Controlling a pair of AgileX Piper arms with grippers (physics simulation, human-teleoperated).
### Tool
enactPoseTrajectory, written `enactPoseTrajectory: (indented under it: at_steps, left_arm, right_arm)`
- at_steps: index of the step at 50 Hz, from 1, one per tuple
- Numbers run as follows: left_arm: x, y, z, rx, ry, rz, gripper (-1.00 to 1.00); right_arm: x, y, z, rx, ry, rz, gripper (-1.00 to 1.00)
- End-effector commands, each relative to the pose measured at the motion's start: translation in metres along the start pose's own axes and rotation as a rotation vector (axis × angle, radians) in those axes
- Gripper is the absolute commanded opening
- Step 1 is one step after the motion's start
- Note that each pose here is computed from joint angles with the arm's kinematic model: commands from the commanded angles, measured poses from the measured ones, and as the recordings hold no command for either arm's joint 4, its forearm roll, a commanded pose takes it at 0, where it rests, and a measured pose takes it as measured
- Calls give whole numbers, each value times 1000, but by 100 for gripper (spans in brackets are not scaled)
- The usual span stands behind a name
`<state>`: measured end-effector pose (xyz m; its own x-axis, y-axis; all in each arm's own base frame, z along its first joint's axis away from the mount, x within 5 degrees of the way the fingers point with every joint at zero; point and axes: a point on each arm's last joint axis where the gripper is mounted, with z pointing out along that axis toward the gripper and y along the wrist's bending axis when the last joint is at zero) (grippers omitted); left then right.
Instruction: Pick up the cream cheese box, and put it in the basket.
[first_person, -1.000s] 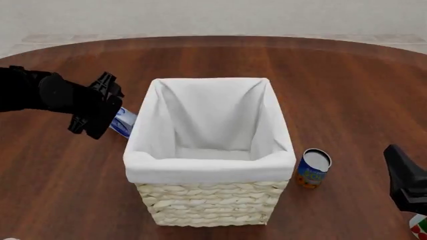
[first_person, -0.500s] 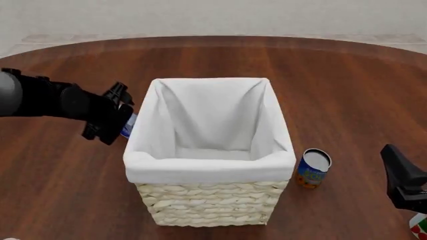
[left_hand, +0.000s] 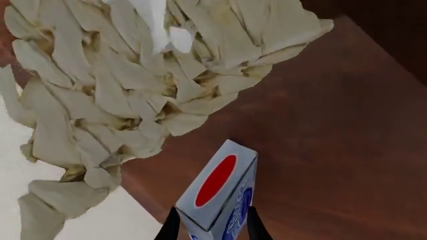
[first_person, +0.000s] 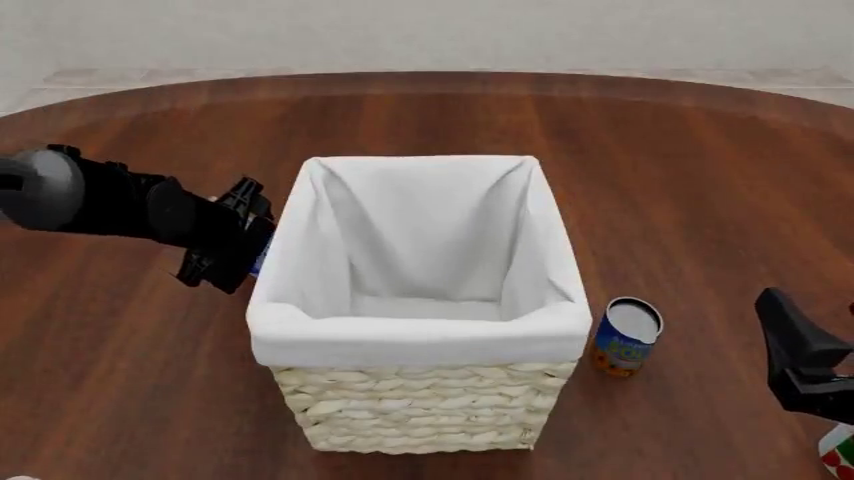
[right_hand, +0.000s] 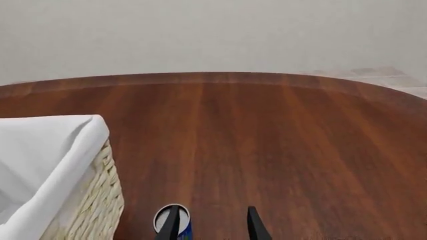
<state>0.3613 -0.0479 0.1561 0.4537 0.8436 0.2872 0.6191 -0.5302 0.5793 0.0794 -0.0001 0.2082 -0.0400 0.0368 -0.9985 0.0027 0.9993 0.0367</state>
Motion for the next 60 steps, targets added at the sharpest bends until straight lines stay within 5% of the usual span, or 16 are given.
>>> enactPoseTrajectory:
  at_steps: [1, 14, 15, 36, 48, 50, 55, 60]
  left_arm:
    - [-8, 1, 4, 34, -30, -26, 100]
    - [-19, 2, -3, 100, -74, -96, 100]
    - [-19, 2, -4, 97, -73, -91, -100]
    - [-2, -15, -28, 91, -32, -61, -100]
    - [1, -7, -64, 29, -5, -67, -100]
    - [-15, 3, -83, -4, -31, -91, -100]
    - [15, -16, -89, 41, 28, -67, -100]
    - [15, -7, -104, 14, 34, -99, -100]
  right_arm:
    - [1, 0, 3, 5, 14, 1, 100]
    - [2, 0, 5, 2, 24, -2, 100]
    - [2, 0, 5, 2, 24, -2, 100]
    - [1, 1, 3, -8, 14, -2, 100]
    - [0, 1, 1, -17, 5, 1, 100]
    - [0, 2, 0, -19, 2, 0, 100]
    - [0, 2, -1, -22, -7, 4, 100]
    - [-1, 2, -2, -27, -12, 4, 100]
